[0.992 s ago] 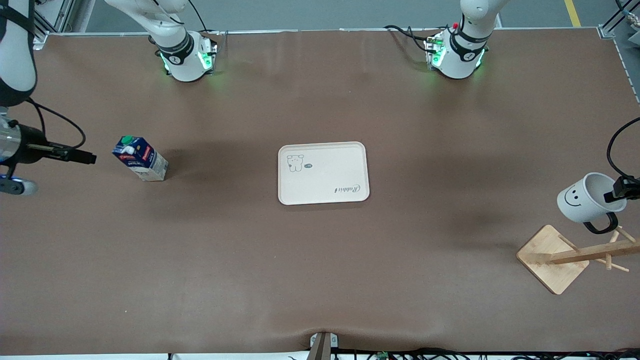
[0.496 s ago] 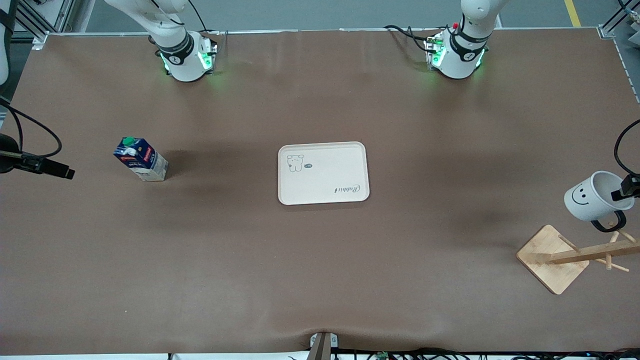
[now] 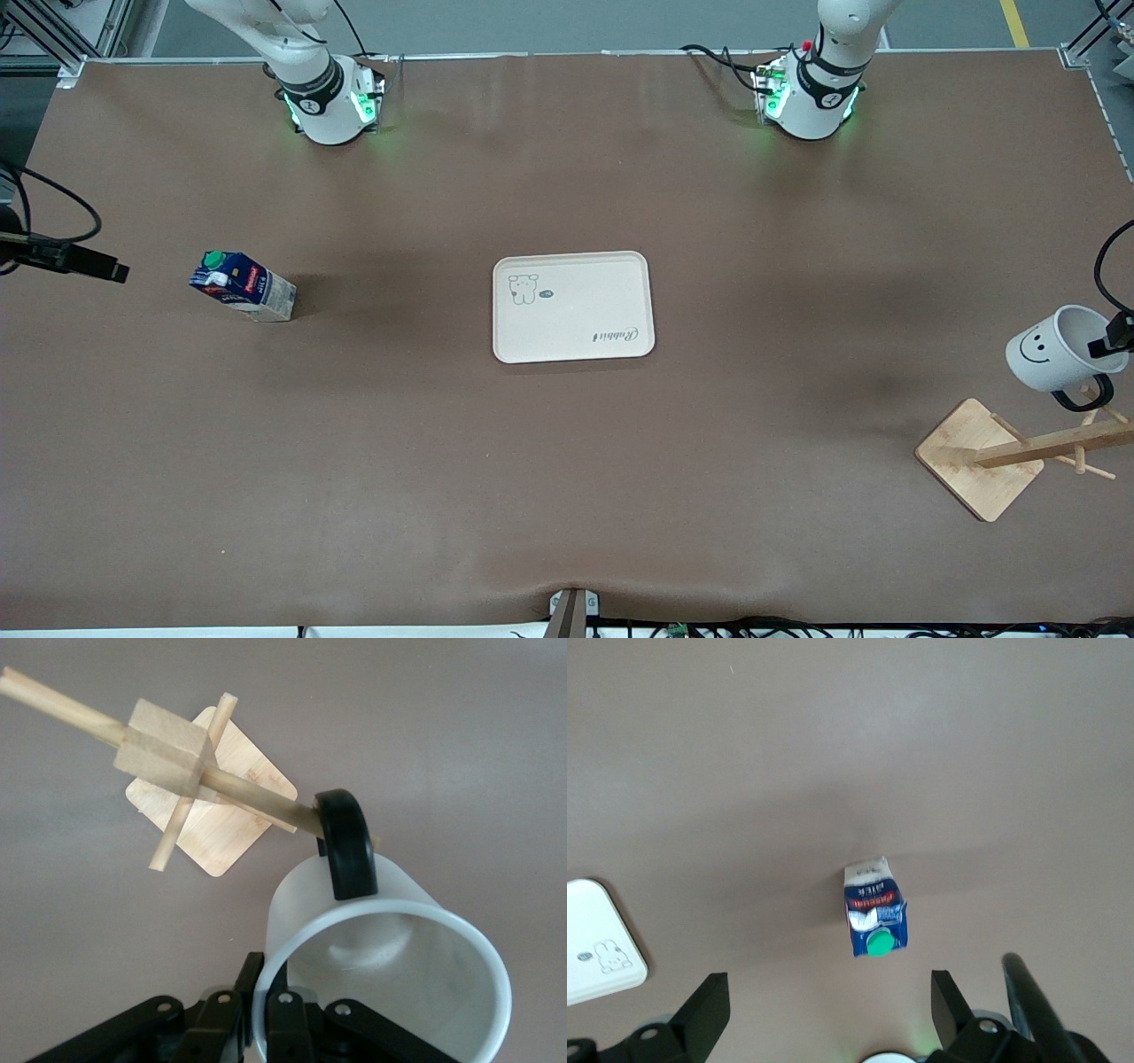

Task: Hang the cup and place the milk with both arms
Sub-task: 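Open the right gripper and withdraw it from the milk carton, then hang the mug handle on the stand peg with the left gripper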

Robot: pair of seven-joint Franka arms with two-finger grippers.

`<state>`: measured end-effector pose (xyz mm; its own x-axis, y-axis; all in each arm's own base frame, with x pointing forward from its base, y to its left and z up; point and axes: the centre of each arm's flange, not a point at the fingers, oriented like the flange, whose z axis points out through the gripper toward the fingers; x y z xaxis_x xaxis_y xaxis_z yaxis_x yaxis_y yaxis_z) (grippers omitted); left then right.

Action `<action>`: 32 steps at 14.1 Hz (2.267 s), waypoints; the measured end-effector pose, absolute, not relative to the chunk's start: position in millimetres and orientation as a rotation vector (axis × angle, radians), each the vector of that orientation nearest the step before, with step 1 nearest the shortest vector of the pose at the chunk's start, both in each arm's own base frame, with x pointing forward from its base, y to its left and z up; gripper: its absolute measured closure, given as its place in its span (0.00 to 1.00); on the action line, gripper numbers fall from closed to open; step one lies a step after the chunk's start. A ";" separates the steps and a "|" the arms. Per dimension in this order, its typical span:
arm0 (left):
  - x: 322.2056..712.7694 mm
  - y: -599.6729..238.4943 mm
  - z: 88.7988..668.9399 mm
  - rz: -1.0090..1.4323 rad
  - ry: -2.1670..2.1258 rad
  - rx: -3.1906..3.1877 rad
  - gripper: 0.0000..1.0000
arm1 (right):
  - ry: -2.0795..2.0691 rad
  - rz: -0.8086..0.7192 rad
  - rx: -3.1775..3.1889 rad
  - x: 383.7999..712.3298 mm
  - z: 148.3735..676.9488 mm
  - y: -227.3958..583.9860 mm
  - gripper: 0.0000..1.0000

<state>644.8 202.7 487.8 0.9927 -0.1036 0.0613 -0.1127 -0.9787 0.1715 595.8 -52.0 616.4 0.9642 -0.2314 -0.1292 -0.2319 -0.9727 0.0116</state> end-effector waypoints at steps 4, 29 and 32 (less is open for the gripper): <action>654.1 209.9 471.9 0.125 -0.154 2.951 0.94 | 0.352 0.048 -3.112 574.3 688.5 -44.9 0.00; 657.2 112.1 534.2 0.086 0.201 3.029 0.00 | 0.156 -0.106 -3.142 503.6 699.1 -48.1 0.00; 654.4 96.9 545.8 0.093 0.216 3.029 0.00 | 0.155 -0.089 -3.140 512.0 700.0 -49.3 0.00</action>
<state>654.4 96.9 545.8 0.9880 0.1447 0.0537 0.1384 -0.9846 0.1069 512.0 -49.3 700.0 0.9936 -0.0980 0.0566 -0.0983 -0.9952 0.0011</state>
